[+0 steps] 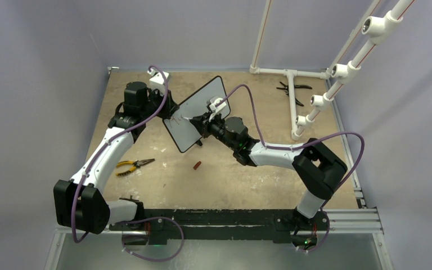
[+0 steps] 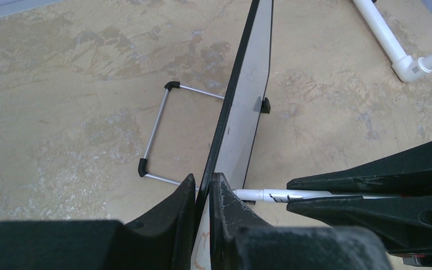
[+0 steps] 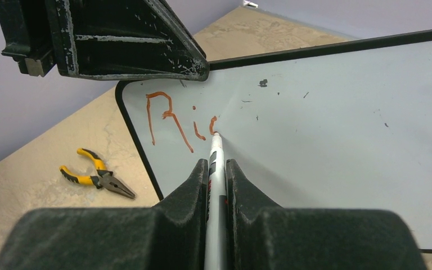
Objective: Write a sentence on the whiteboard
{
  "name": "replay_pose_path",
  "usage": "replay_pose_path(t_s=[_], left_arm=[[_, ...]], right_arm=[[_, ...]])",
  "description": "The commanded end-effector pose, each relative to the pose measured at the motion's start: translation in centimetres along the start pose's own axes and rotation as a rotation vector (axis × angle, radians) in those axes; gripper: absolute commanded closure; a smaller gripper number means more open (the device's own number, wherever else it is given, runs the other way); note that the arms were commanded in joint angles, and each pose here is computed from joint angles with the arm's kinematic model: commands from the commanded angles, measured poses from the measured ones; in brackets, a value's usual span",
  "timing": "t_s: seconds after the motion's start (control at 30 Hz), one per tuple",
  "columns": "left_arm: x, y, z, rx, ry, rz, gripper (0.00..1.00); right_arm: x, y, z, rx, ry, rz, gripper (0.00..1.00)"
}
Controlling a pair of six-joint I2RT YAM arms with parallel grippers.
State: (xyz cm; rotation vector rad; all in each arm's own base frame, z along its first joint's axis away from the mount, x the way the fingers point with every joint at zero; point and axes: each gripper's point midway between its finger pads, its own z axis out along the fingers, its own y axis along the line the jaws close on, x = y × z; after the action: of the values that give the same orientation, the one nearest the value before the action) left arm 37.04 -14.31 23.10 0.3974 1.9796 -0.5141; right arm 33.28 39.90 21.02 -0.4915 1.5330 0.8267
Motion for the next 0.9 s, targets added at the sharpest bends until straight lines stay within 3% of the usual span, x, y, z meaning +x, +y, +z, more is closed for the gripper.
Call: replay_pose_path(t_s=[0.0,0.4,0.87], left_arm=[[-0.3,0.3,-0.1,-0.013,-0.020,0.004,1.00],[-0.3,0.3,-0.3,-0.015,-0.023,0.007,1.00],[-0.4,0.3,-0.4,-0.015,-0.027,0.008,1.00]], right_arm=[[-1.2,-0.9,0.1,0.053,-0.034,0.002,1.00],[0.2,-2.0,-0.3,0.111,-0.001,0.002,1.00],[2.1,-0.9,-0.8,0.056,0.051,0.015,1.00]])
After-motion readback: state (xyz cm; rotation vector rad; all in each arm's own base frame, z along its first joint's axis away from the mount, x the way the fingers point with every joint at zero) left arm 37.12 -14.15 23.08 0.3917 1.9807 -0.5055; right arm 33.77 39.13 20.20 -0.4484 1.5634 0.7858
